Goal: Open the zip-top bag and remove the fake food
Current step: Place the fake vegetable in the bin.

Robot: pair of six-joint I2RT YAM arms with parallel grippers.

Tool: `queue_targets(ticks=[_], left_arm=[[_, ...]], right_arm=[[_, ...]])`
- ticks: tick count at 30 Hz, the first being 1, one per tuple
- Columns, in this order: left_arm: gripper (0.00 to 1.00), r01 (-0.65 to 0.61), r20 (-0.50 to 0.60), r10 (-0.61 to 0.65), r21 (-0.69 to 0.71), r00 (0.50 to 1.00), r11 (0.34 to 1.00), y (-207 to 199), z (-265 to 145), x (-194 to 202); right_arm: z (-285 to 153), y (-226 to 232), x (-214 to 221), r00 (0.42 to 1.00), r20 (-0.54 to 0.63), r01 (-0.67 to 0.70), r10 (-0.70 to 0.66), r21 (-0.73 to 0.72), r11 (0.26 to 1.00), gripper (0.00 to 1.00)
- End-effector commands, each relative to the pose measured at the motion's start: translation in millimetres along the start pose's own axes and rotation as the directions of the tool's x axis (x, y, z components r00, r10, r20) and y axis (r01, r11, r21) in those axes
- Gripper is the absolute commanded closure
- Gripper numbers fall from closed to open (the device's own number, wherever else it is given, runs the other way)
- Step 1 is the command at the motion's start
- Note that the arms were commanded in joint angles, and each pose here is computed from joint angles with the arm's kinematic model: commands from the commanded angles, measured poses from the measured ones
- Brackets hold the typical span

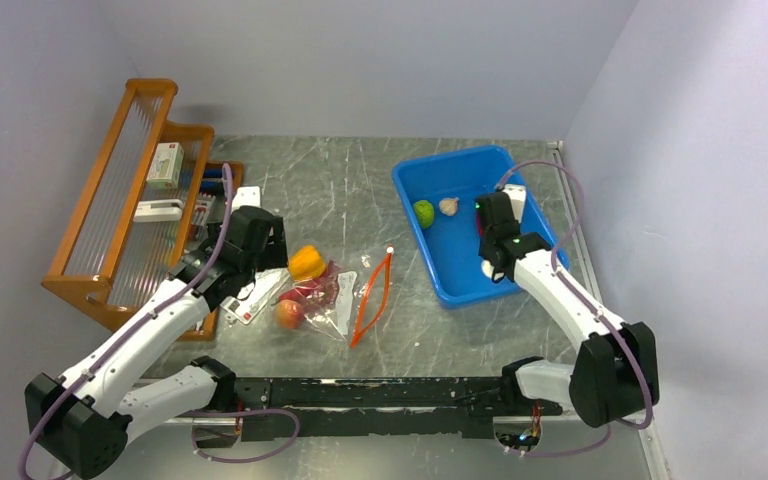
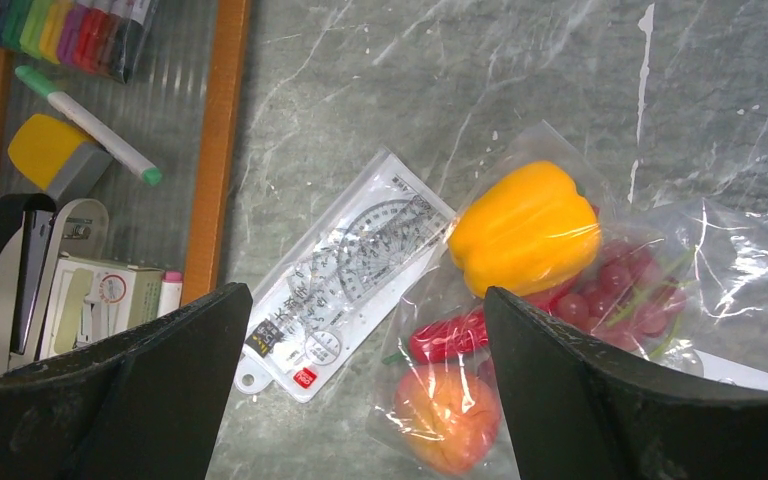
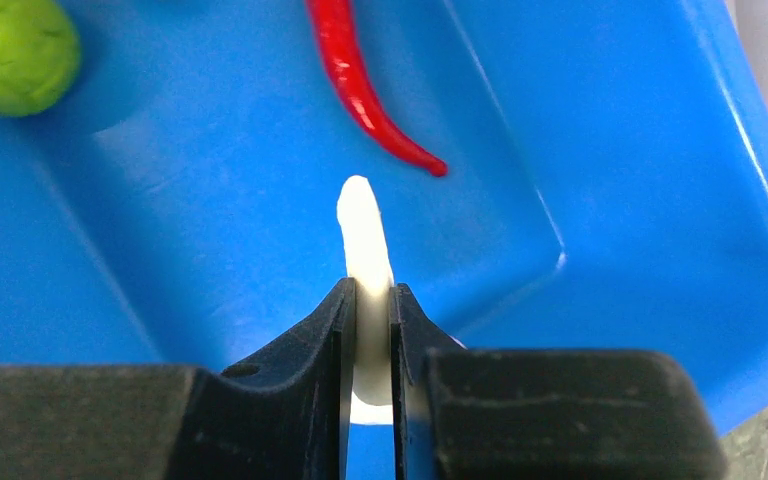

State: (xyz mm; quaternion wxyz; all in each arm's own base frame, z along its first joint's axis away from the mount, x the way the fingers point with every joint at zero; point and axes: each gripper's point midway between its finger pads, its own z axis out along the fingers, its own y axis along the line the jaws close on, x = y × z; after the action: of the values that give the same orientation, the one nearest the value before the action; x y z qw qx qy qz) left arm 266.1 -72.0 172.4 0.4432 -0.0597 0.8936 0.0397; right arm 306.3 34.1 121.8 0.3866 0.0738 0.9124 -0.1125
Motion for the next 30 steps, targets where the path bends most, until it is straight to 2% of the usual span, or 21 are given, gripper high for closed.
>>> queue_targets(ticks=[1, 3, 5, 8, 11, 15, 21, 24, 26, 28, 29, 30], left_arm=[[0.01, -0.003, 0.006, 0.003, -0.022, 1.0, 1.0, 3, 3, -1], [0.01, -0.005, -0.003, 0.005, -0.038, 1.0, 0.999, 5, 4, -1], [0.01, -0.009, -0.006, 0.009, -0.044, 1.0, 0.999, 6, 4, 0], [0.01, -0.005, 0.0, 0.005, -0.042, 1.0, 0.999, 6, 3, -1], [0.01, 0.0, 0.01, 0.0, -0.037, 1.0, 0.999, 6, 2, -3], [0.01, -0.004, 0.009, 0.004, -0.03, 1.0, 1.0, 5, 3, -2], [0.01, -0.012, -0.006, 0.011, -0.039, 1.0, 0.999, 5, 5, 0], [0.01, -0.011, -0.005, 0.011, -0.04, 1.0, 0.999, 5, 5, 0], [0.01, -0.009, -0.001, 0.009, -0.034, 1.0, 0.999, 5, 4, 0], [0.01, -0.007, 0.002, 0.007, -0.032, 1.0, 0.999, 5, 4, -1], [0.01, -0.005, 0.004, 0.005, -0.031, 1.0, 1.0, 5, 4, -1], [0.01, -0.005, 0.005, 0.005, -0.03, 1.0, 1.0, 4, 4, -1]], right_arm=[[20, -22, 4, 0.994, -0.04, -0.104, 0.105, 0.02, 0.994, 0.84], [29, -28, 8, 0.989, -0.054, -0.138, 0.139, 0.022, 0.99, 0.8], [37, -25, 15, 0.985, -0.086, -0.153, 0.151, -0.008, 0.988, 0.62], [40, -16, 23, 0.98, -0.128, -0.16, 0.152, -0.054, 0.986, 0.58], [34, -9, 18, 0.98, -0.114, -0.175, 0.163, -0.106, 0.979, 0.53], [13, 2, -6, 0.983, -0.033, -0.181, 0.179, -0.227, 0.957, 0.52], [-37, 26, -48, 0.973, 0.117, -0.126, 0.201, -0.463, 0.878, 0.4], [-59, 27, -68, 0.949, 0.2, -0.109, 0.243, -0.516, 0.849, 0.25], [-68, 15, -79, 0.921, 0.24, -0.158, 0.306, -0.488, 0.858, 0.2], [-81, 11, -87, 0.891, 0.302, -0.151, 0.339, -0.507, 0.848, 0.15], [-90, 10, -93, 0.866, 0.328, -0.16, 0.377, -0.533, 0.831, 0.05], [-96, 11, -95, 0.847, 0.338, -0.171, 0.41, -0.557, 0.813, 0.01]])
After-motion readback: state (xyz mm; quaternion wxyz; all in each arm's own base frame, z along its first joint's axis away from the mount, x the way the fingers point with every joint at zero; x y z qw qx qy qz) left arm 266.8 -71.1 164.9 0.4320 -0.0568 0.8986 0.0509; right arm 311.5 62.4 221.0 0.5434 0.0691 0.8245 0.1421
